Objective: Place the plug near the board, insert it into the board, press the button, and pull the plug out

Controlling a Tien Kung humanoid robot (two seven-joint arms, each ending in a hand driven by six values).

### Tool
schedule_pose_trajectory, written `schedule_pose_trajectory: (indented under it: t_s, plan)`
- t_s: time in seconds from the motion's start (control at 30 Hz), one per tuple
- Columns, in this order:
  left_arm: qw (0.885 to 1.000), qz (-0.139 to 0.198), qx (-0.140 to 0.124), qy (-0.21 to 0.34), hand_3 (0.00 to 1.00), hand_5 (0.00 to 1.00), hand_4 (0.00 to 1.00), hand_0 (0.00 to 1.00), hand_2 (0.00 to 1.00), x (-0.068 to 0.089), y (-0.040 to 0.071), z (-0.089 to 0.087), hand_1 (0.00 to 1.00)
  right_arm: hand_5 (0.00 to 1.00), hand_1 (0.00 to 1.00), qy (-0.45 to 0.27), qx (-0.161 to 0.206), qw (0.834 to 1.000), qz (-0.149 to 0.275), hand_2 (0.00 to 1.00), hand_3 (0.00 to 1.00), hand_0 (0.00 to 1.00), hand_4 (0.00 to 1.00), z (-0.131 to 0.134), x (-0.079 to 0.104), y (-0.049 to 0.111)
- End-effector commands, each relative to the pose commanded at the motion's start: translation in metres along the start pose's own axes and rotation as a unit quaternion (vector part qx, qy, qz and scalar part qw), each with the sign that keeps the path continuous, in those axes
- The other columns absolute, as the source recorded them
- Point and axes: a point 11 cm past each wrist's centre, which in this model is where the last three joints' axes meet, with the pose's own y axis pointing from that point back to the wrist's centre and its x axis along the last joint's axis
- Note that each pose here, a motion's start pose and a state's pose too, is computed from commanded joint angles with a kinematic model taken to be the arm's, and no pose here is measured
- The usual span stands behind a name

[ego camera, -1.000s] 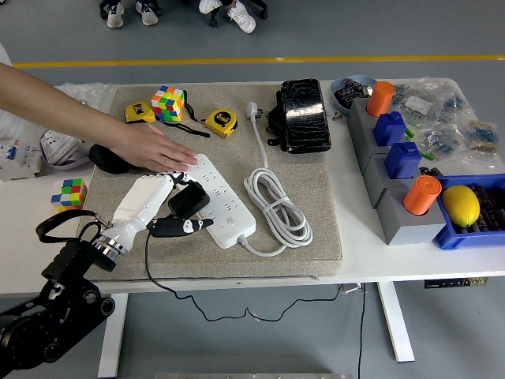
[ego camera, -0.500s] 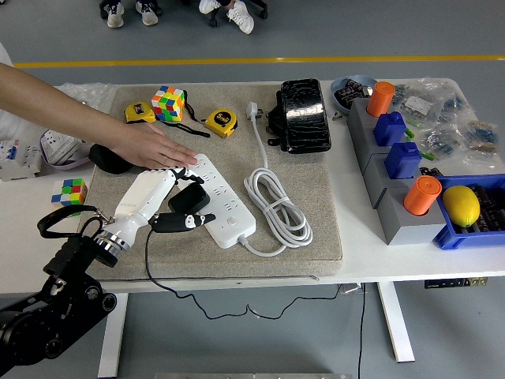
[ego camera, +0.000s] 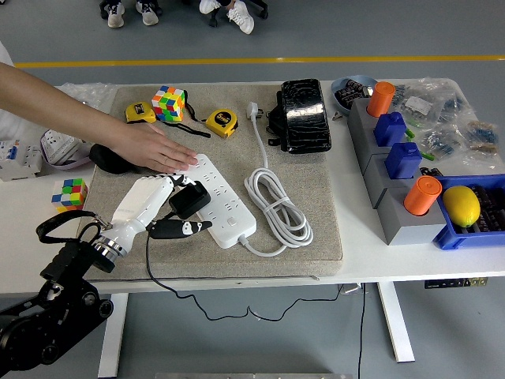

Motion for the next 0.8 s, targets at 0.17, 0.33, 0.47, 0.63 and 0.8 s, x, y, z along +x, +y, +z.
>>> schedule_pose_trajectory:
  t_s: [0.17, 0.33, 0.47, 0.63, 0.8]
  plan:
    - [1.0, -0.002, -0.001, 0.0, 0.59, 0.494, 0.985, 0.499, 0.647, -0.002, -0.005, 0.003, 0.656, 0.374, 0.555, 0.001, 0.0, 1.0, 0.0, 0.551, 0.508, 0.478, 0.839, 0.0, 0.0, 0.0]
    - [1.0, 0.004, -0.005, 0.005, 0.59, 0.496, 0.986, 0.495, 0.645, 0.001, -0.007, 0.006, 0.655, 0.373, 0.554, 0.0, 0.001, 1.0, 0.001, 0.55, 0.507, 0.479, 0.837, 0.0, 0.0, 0.0]
    - [1.0, 0.02, -0.013, 0.017, 0.59, 0.496, 0.986, 0.495, 0.645, 0.01, -0.01, 0.012, 0.655, 0.373, 0.554, -0.001, 0.001, 1.0, 0.002, 0.55, 0.507, 0.479, 0.837, 0.0, 0.001, 0.0]
    - [0.998, 0.035, -0.031, 0.038, 0.59, 0.497, 0.986, 0.498, 0.644, 0.025, -0.013, 0.028, 0.654, 0.373, 0.552, -0.001, 0.002, 1.0, 0.002, 0.549, 0.506, 0.478, 0.836, 0.0, 0.001, 0.0]
    - [0.995, 0.021, -0.05, 0.086, 0.596, 0.499, 0.985, 0.467, 0.627, 0.036, -0.016, 0.058, 0.589, 0.371, 0.553, 0.0, 0.002, 1.0, 0.0, 0.549, 0.507, 0.478, 0.836, 0.0, 0.0, 0.0]
